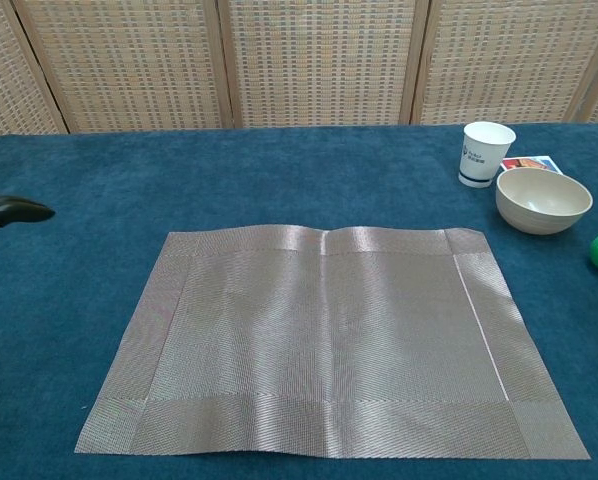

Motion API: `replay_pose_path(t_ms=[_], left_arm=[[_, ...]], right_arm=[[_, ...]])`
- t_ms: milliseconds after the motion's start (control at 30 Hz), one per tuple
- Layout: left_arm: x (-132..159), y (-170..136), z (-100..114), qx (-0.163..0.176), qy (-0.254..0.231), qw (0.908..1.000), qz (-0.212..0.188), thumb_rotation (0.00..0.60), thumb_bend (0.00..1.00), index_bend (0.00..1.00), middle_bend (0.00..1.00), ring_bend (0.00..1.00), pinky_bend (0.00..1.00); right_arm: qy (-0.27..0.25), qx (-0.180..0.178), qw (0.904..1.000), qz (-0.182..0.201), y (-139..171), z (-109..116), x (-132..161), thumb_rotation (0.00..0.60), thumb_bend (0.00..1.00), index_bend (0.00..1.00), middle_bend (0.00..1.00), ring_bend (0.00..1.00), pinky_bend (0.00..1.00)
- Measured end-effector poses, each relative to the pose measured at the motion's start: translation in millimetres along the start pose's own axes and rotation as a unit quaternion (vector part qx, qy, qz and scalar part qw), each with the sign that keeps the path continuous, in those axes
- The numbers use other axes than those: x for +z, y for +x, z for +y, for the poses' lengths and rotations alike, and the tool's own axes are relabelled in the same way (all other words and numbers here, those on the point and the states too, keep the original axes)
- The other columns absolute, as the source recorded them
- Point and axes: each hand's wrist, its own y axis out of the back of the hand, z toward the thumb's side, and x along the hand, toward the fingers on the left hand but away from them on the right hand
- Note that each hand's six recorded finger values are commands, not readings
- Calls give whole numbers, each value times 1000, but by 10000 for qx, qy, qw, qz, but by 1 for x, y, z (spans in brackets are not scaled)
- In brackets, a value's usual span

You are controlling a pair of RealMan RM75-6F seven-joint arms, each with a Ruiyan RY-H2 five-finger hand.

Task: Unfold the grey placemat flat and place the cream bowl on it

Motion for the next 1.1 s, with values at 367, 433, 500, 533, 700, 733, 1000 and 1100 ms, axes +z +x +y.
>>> replay_pose_path(t_ms=[367, 433, 500, 533, 700, 733, 1000, 1100], left_arm=[[-51, -13, 19, 385, -26, 9963, 772, 600, 203, 1, 0, 0, 0], [-59, -12, 23, 478, -29, 9950, 882, 600, 203, 1, 0, 0, 0], [-66, -11, 27, 591, 41, 9935, 971, 600, 203, 1, 0, 0, 0], [-69, -10, 28, 631, 71, 9929, 1007, 600, 203, 1, 0, 0, 0], [-81, -7, 32, 734, 67, 9903, 1174, 600, 203, 1, 0, 0, 0], [-82, -7, 32, 735, 60, 9900, 1198, 600, 203, 1, 0, 0, 0], [-97, -3, 30, 664, 12, 9883, 1375, 600, 203, 0, 0, 0, 0], [-99, -2, 28, 637, -14, 9880, 1410, 600, 203, 0, 0, 0, 0]], right_arm=[[128, 147, 9994, -284, -19, -15, -13, 600, 219, 207, 0, 0, 0], [160, 197, 9991, -352, -28, -19, -16, 600, 219, 209, 0, 0, 0], [239, 258, 9985, -429, -40, -25, -20, 600, 219, 214, 0, 0, 0], [295, 279, 9981, -456, -45, -27, -21, 600, 219, 218, 0, 0, 0], [700, 483, 9941, -671, -82, -44, -27, 600, 218, 224, 0, 0, 0], [765, 531, 9931, -717, -90, -47, -28, 600, 218, 224, 0, 0, 0], [1155, 768, 9845, -1069, -138, -79, -39, 600, 218, 246, 0, 0, 0], [1207, 795, 9830, -1128, -146, -87, -42, 600, 219, 304, 0, 0, 0]])
